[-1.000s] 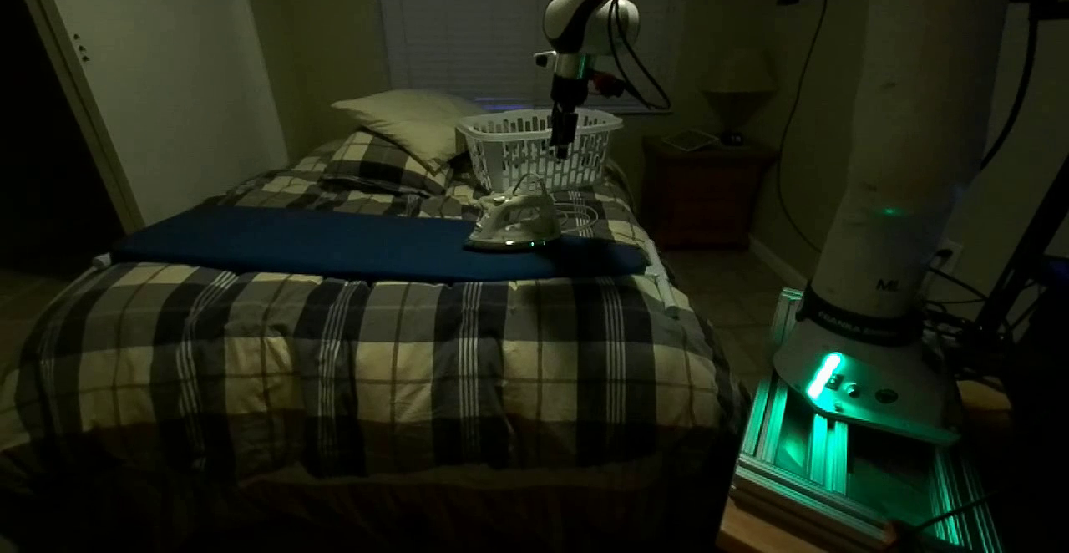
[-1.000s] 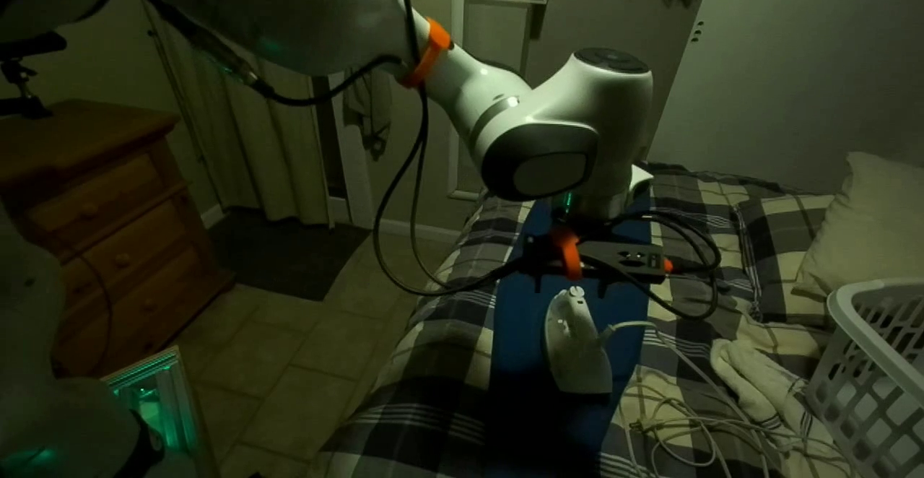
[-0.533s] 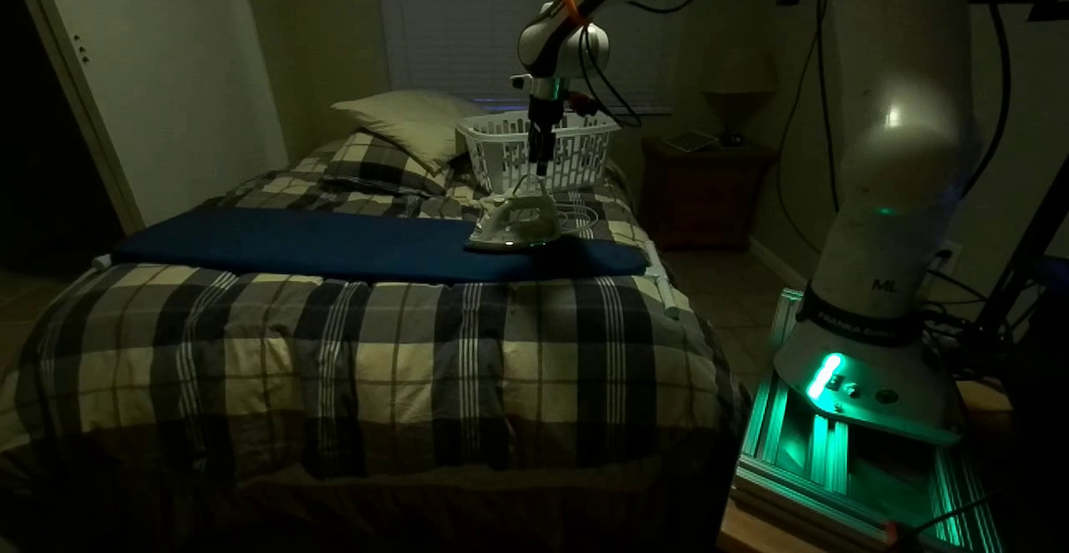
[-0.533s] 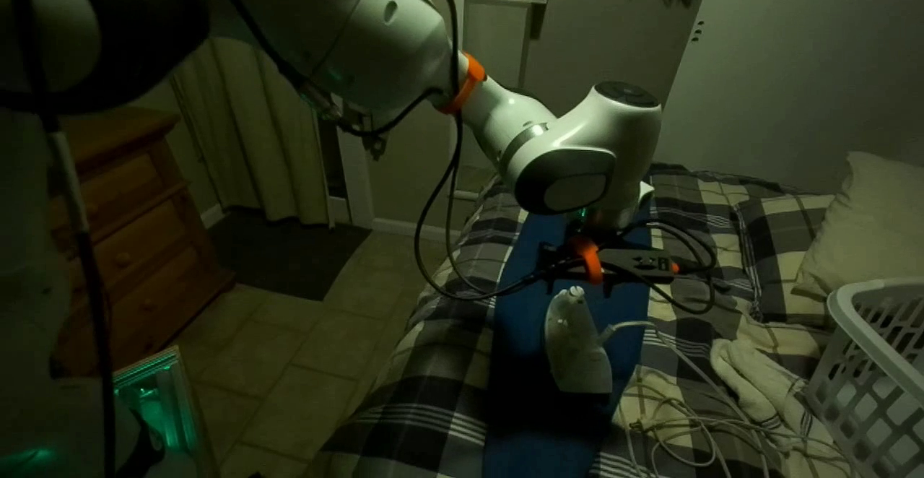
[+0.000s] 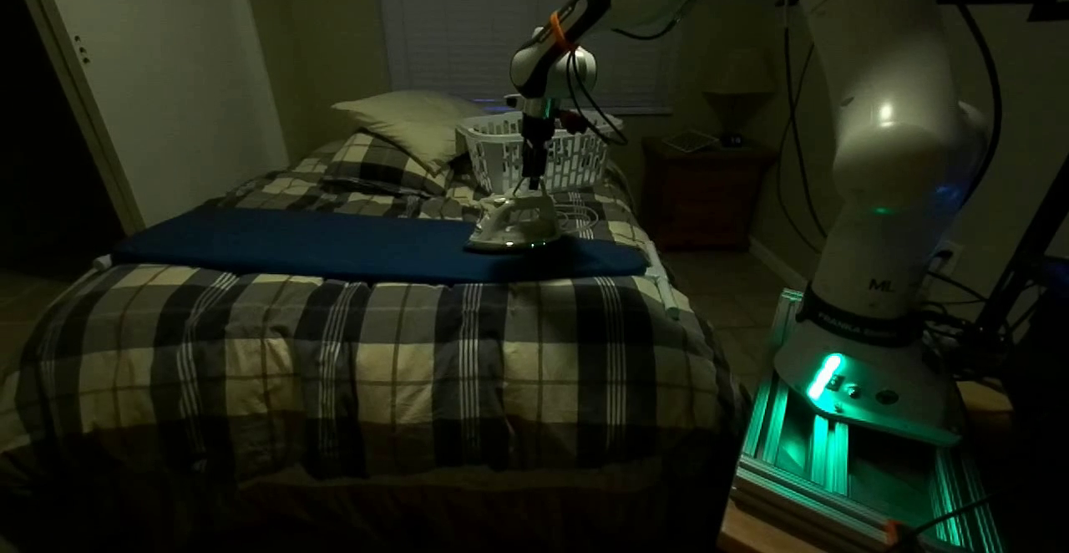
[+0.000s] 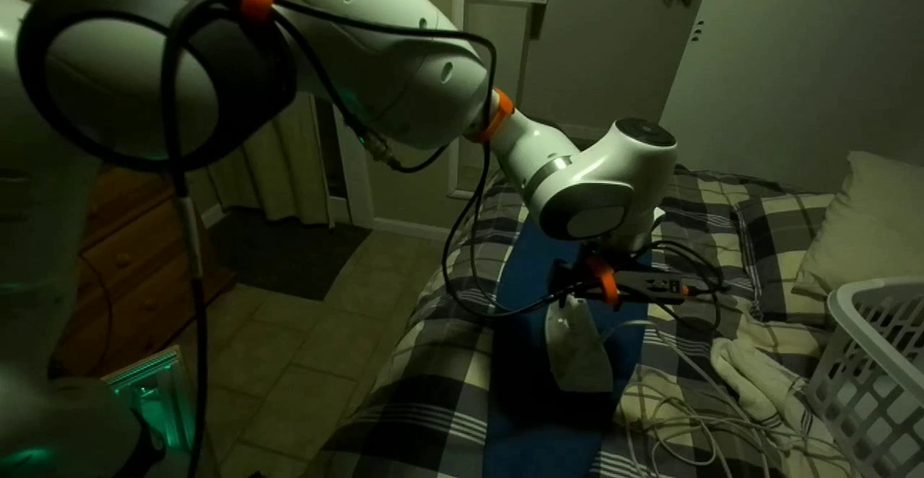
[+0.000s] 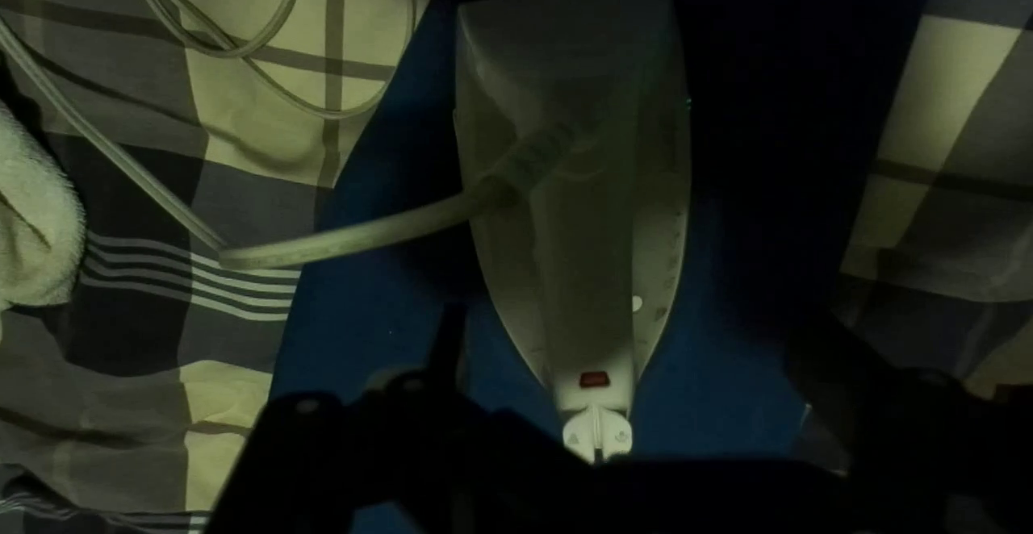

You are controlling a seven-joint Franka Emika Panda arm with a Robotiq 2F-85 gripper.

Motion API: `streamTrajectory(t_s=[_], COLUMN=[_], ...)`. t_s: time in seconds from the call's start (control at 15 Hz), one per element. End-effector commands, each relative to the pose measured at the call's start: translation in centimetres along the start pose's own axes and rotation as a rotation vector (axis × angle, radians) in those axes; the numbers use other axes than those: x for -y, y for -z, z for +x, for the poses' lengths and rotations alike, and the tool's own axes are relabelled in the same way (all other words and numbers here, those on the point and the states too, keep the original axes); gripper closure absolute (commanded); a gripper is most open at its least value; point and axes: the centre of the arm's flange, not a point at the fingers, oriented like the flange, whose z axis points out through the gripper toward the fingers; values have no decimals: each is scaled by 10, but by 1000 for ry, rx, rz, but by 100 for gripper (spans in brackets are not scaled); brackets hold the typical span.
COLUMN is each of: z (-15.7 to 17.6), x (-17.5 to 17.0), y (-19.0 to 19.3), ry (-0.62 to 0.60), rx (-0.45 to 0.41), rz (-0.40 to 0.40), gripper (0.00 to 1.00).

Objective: Slide the iron from right to left along the ironing board twice

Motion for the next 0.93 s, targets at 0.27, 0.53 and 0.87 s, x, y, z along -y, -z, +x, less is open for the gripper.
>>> streamTrajectory(t_s=[0.27,0.53,0.87], z=[11,14,18], x=[-17,-17,-13], y=[-37,-52,-55], ry=[-17,-30,-36], rx=[-53,-72,-65], rz=[-8,-4,-21], gripper=[0,0,41])
